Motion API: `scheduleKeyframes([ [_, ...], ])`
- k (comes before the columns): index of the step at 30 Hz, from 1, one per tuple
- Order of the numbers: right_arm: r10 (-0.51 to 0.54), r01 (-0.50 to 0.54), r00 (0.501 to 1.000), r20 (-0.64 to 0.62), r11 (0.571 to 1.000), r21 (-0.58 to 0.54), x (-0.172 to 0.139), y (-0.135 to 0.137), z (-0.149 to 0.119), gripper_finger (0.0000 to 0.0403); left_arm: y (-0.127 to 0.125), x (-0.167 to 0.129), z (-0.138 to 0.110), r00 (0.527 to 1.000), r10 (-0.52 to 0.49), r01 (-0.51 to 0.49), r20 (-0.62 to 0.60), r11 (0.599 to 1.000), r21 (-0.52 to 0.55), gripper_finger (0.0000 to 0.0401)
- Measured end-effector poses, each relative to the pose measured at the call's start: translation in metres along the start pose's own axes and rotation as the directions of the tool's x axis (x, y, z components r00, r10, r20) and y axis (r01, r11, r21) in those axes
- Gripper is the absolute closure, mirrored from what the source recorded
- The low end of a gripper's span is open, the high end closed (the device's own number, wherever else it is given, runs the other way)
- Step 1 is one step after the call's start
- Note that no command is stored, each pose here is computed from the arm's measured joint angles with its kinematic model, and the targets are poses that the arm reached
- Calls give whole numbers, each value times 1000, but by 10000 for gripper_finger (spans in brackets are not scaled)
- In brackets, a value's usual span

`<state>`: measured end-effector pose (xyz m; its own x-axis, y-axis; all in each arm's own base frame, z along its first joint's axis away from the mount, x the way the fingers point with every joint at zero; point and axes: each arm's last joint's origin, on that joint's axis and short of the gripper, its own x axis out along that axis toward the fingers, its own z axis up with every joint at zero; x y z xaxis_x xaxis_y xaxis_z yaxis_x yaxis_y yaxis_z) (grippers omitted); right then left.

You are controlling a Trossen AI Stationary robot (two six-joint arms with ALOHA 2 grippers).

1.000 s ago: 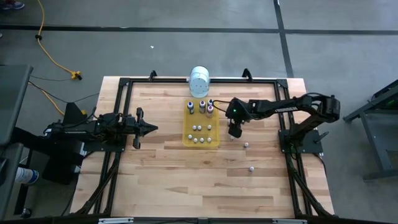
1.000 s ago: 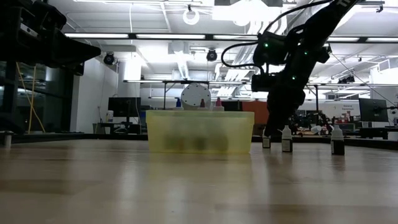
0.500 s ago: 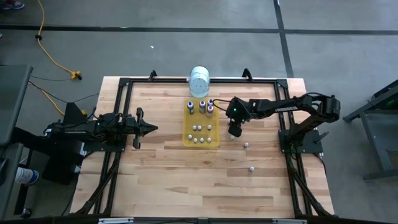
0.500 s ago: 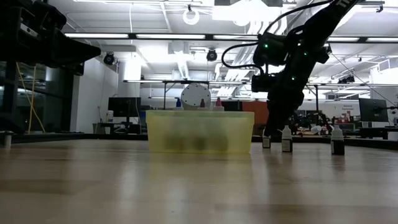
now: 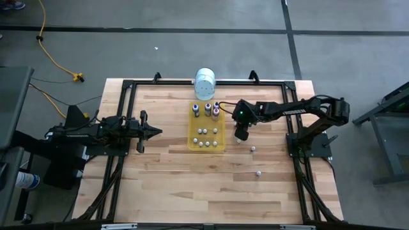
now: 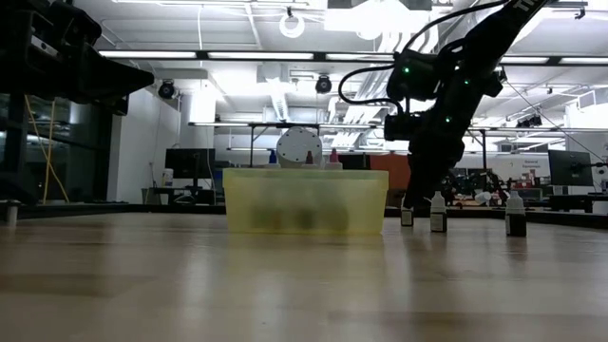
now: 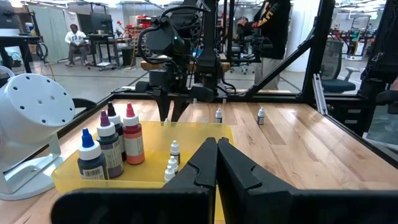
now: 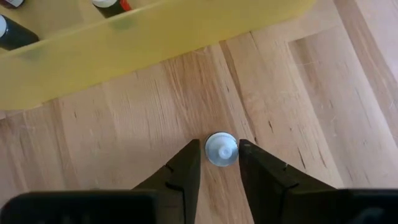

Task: Pick & Place food coloring
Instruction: Put the small gray food coloring bottle in the yellow transparent bin

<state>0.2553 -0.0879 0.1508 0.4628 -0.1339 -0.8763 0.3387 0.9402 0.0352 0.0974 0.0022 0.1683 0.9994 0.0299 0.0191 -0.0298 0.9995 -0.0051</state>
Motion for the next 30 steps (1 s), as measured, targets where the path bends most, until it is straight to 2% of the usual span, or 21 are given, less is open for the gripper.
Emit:
scheduleKeyframes([
  [12,15,-15,1000,4,1000,25,-1,1,1,347,0,0,0,1000,0,0,0,1000,0,401],
  [22,25,-29,998,58,997,70,-18,3,5,345,0,0,0,1000,0,0,0,1000,0,401],
  [30,34,-34,999,0,999,39,-43,10,27,348,0,0,0,1000,0,0,0,1000,0,401],
])
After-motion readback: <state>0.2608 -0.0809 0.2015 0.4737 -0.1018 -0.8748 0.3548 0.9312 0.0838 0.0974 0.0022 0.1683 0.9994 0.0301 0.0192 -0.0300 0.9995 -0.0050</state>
